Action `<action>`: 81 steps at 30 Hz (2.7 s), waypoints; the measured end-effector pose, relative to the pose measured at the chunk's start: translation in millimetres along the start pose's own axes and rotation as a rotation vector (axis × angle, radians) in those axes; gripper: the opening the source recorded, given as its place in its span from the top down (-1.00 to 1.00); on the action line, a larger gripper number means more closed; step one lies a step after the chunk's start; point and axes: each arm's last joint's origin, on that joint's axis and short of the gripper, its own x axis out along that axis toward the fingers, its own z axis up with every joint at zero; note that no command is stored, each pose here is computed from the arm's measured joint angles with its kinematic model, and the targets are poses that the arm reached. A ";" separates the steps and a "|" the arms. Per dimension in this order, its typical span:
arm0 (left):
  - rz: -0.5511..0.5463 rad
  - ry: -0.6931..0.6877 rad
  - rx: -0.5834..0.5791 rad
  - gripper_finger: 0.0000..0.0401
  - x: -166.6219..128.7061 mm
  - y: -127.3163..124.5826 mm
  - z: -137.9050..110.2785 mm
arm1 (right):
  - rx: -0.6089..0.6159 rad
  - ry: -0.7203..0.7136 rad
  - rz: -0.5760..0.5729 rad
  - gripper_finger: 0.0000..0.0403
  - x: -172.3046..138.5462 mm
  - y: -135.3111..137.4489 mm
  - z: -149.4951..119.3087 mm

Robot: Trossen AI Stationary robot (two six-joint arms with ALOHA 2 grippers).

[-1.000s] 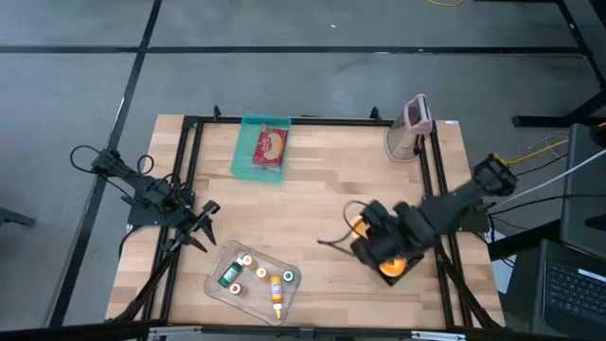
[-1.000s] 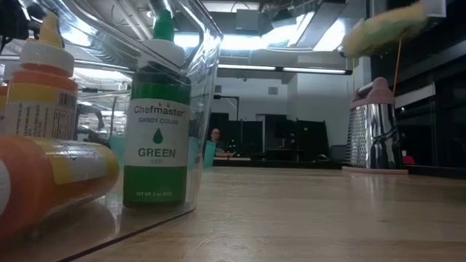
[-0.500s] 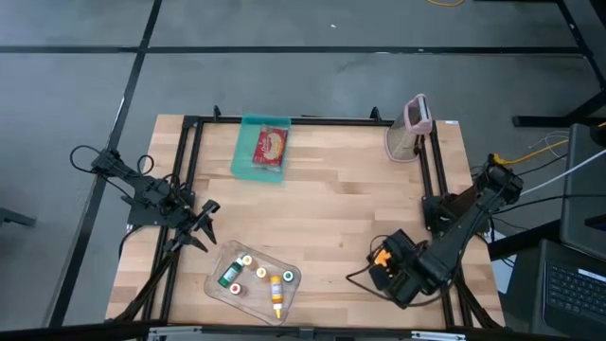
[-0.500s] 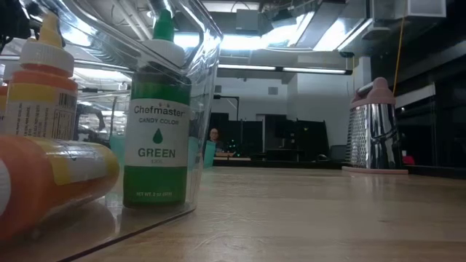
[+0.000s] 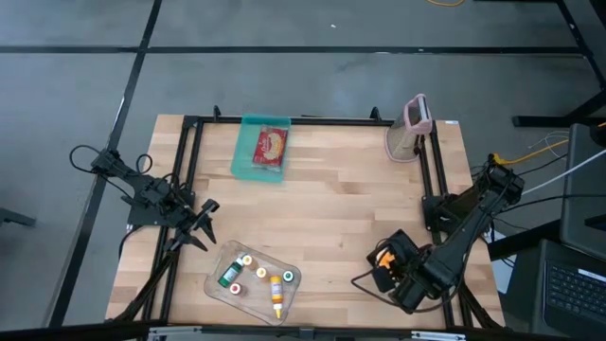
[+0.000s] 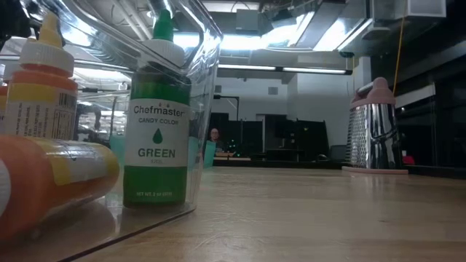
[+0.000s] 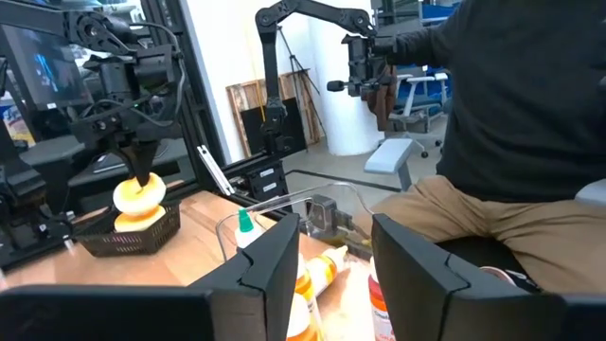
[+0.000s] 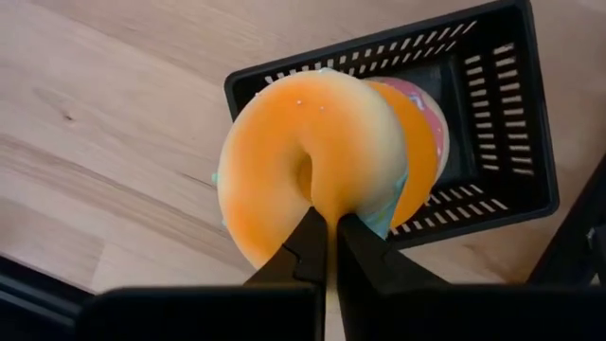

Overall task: Pick & Place Food Item
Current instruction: Put the orange donut into the black basket, then return to Home Position

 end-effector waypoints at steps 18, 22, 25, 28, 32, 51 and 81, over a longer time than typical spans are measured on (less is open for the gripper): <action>0.000 0.003 -0.003 0.33 0.0 0.0 -0.2 | -0.004 0.032 -0.031 0.97 29.7 -9.1 -4.4; -0.001 0.003 -0.004 0.35 0.0 0.0 -0.2 | -0.007 0.037 -0.036 0.97 30.1 -9.5 -4.6; -0.001 0.003 -0.004 0.35 0.0 0.0 -0.2 | -0.007 0.032 -0.035 0.94 30.1 -9.6 -4.3; -0.001 0.003 -0.004 0.35 0.0 0.0 -0.2 | -0.014 0.024 -0.039 0.84 29.5 -10.1 -3.8; -0.001 0.003 -0.003 0.35 0.0 0.0 -0.1 | -0.039 0.024 -0.045 0.61 23.7 -9.8 -2.8; -0.010 0.000 -0.022 0.33 -0.1 -0.3 0.1 | -0.088 -0.105 -0.090 -0.27 -38.9 -11.6 14.5; -0.334 -0.473 -0.082 0.35 -32.2 0.4 100.2 | -0.895 -0.895 0.069 -0.22 -110.8 14.5 39.4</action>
